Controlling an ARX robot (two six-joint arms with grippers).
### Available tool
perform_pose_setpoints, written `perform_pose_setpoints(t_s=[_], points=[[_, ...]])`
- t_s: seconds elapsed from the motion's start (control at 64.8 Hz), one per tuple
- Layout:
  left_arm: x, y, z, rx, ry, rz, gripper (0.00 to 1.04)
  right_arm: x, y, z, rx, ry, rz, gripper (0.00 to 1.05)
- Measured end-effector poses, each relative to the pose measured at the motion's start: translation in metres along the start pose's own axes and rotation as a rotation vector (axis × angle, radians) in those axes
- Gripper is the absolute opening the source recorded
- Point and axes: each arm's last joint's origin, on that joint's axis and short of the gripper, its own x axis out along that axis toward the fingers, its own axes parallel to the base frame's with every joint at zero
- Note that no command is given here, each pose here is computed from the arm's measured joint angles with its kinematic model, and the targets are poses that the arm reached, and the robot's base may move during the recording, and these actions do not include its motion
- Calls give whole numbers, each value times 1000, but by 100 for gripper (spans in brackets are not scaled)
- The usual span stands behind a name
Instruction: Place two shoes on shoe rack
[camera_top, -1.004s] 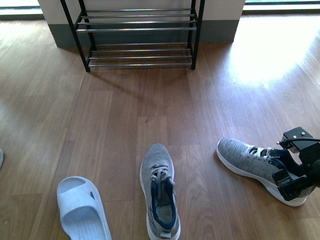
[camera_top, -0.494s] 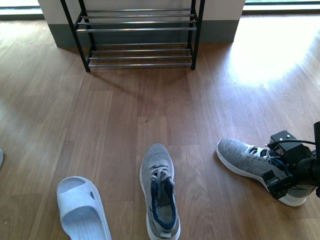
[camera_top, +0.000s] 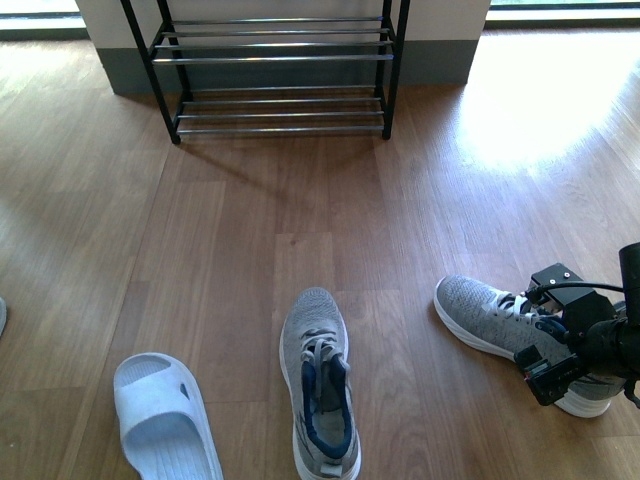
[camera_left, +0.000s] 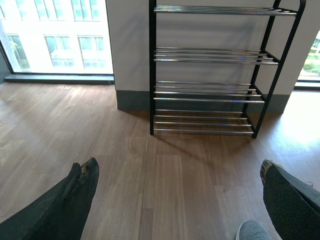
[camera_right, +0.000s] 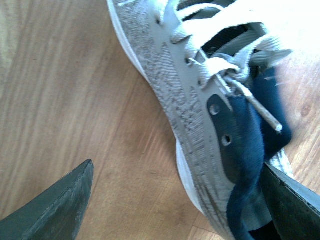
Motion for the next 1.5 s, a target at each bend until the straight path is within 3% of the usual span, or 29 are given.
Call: perform_pose_setpoints(t_s=[0.216, 0.417, 0.679, 0.834, 0.942, 1.174, 1.498], points=[[0, 0, 0, 0, 0, 0, 95, -1, 13, -10, -12, 21, 34, 96], [0, 0, 0, 0, 0, 0, 95, 31, 3, -3, 64, -3, -61, 95], [0, 0, 0, 0, 0, 0, 95, 37, 1, 7, 104, -29, -74, 47], [0, 0, 0, 0, 0, 0, 95, 34, 2, 7, 103, -28, -72, 24], [0, 0, 0, 0, 0, 0, 95, 30, 5, 8, 106, -47, -57, 2], [0, 0, 0, 0, 0, 0, 95, 1, 15, 14, 152, -131, -57, 1], [0, 0, 0, 0, 0, 0, 95, -162, 27, 36, 294, -414, -34, 1]])
